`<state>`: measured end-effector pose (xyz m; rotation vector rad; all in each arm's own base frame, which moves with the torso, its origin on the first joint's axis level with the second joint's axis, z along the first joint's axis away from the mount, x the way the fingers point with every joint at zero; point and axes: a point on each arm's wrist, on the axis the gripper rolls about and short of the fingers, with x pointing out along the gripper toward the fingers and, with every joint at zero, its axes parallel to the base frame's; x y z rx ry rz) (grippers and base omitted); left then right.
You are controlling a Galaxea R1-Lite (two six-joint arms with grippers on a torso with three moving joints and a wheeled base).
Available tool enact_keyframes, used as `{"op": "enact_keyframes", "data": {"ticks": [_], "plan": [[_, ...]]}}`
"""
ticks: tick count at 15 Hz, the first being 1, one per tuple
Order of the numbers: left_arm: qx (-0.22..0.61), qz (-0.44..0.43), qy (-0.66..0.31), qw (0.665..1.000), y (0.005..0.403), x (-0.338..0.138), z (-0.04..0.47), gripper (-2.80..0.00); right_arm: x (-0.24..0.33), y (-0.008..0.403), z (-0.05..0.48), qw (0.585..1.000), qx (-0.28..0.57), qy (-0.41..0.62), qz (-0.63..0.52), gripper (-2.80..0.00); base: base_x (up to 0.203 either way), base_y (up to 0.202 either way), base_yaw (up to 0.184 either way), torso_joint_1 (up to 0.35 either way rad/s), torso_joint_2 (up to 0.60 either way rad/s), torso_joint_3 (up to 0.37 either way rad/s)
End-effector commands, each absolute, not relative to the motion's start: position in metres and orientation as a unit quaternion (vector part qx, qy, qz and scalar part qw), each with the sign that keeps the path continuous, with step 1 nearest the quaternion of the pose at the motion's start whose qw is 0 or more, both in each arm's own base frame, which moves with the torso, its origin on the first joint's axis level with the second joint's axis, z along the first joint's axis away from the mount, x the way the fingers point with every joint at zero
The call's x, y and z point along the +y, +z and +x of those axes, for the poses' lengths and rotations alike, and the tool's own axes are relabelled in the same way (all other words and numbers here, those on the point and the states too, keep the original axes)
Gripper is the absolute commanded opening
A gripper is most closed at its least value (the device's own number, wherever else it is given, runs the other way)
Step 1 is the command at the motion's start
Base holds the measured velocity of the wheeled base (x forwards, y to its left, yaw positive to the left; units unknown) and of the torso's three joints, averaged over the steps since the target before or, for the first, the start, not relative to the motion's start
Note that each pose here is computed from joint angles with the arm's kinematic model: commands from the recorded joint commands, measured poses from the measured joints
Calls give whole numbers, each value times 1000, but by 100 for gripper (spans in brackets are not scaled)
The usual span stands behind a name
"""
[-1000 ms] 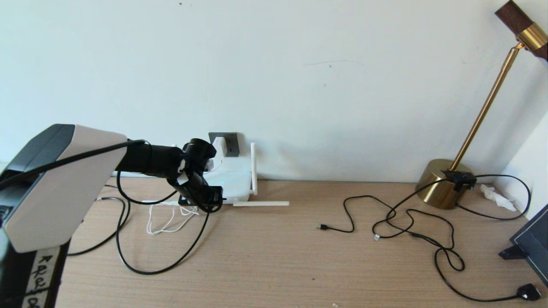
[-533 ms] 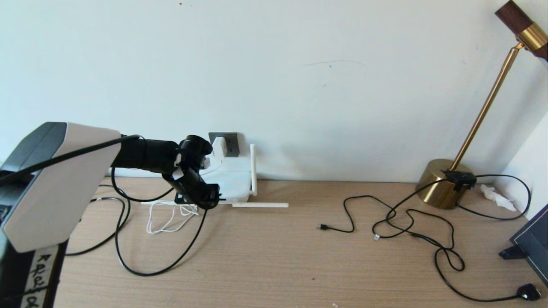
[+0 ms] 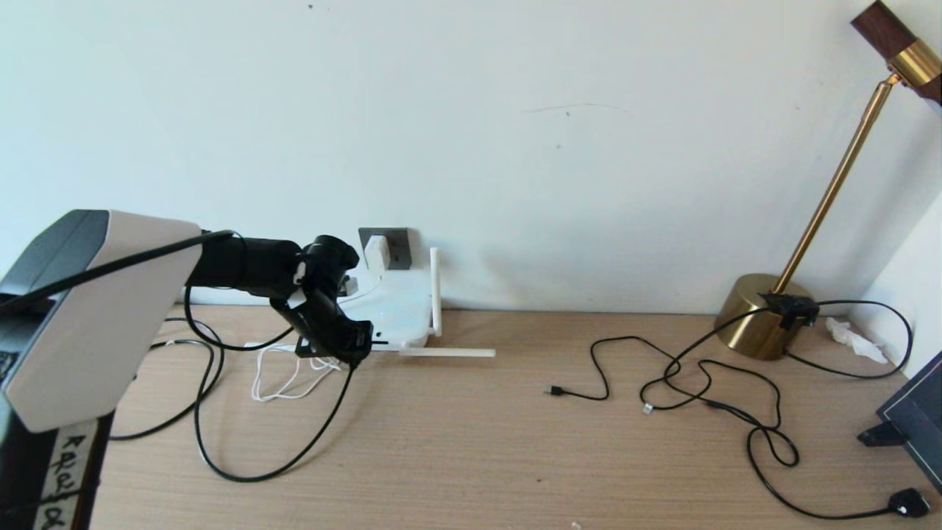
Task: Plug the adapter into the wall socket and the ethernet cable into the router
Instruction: Plug cable into router interface
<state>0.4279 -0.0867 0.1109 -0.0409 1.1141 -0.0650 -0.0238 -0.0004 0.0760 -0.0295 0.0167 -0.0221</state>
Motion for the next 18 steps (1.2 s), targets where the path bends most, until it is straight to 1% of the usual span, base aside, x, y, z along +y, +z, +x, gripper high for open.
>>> {"op": "enact_keyframes", "data": {"ticks": [1,8,18], "plan": [[531,-22,-35,846,118,-86,427,-280,0,76,-24,1000,9,-11,-15,-280,0,0,0,0,0,0],[533,-13,-40,845,113,-87,439,-280,0,76,-24,1000,9,-11,-15,-280,0,0,0,0,0,0],[543,-11,-32,839,107,-86,440,-280,0,76,-24,1000,9,-11,-15,-280,0,0,0,0,0,0]]}}
